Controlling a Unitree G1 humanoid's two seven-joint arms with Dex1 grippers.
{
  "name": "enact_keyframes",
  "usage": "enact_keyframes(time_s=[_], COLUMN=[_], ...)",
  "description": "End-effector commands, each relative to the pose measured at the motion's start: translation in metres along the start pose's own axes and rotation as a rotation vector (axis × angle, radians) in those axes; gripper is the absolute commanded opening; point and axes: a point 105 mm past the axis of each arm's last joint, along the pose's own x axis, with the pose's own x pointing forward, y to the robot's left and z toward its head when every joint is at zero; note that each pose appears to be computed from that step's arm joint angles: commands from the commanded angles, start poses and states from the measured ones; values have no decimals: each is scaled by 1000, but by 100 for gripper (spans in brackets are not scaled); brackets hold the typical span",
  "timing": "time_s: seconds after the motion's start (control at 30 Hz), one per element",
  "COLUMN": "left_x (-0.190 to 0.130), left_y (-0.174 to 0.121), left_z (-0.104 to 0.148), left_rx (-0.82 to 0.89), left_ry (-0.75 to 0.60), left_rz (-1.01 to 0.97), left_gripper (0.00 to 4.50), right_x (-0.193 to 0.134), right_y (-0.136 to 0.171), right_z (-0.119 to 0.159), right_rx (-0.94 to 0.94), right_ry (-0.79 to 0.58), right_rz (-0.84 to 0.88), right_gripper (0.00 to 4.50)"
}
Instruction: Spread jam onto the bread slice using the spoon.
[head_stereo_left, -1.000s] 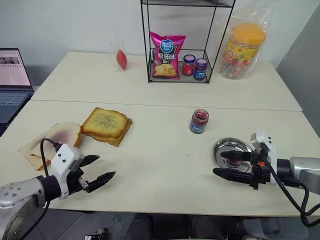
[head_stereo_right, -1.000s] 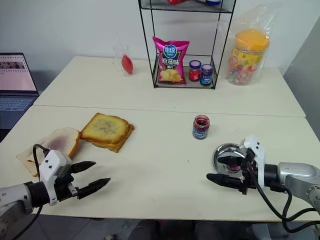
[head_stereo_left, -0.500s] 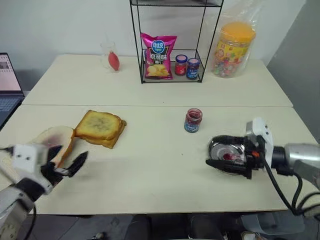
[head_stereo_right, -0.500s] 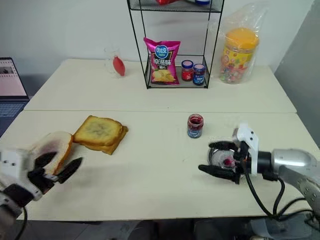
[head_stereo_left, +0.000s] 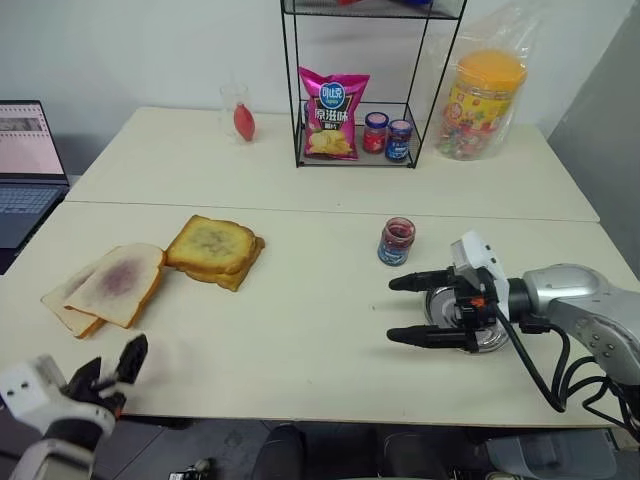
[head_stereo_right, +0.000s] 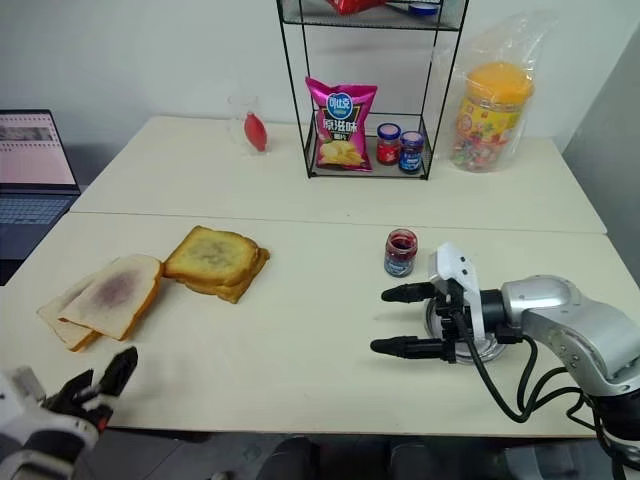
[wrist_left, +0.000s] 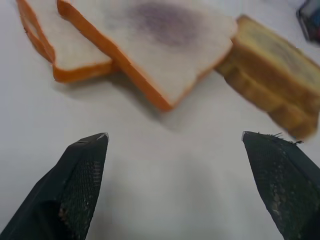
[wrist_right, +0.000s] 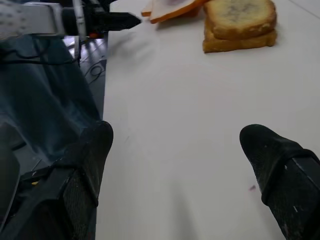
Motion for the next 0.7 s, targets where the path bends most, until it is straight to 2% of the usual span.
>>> enact_keyframes(time_s=[0.03,0.23,0.3,0.5,0.7], left_x=[15,38,40,35,31], left_y=[0,4,-1,-8,-11], left_z=[7,6,11,22,37], left_rx=[2,-12,-36,-98,-221], left_ry=[-7,28,2,-61,-137], left_rz=[-20,-31,-53,-71,-49], left_gripper=[444,444,444,348,221], right_x=[-2,-3,-4,-6,-6], right_y=[0,-1,1,3,2], right_z=[11,12,11,11,9], right_rx=[-63,-57,-50,-31,-18], right_ry=[-12,-21,-23,-33,-39], right_rz=[9,-22,-35,-63,-80], right_gripper=[450,450,450,450,450])
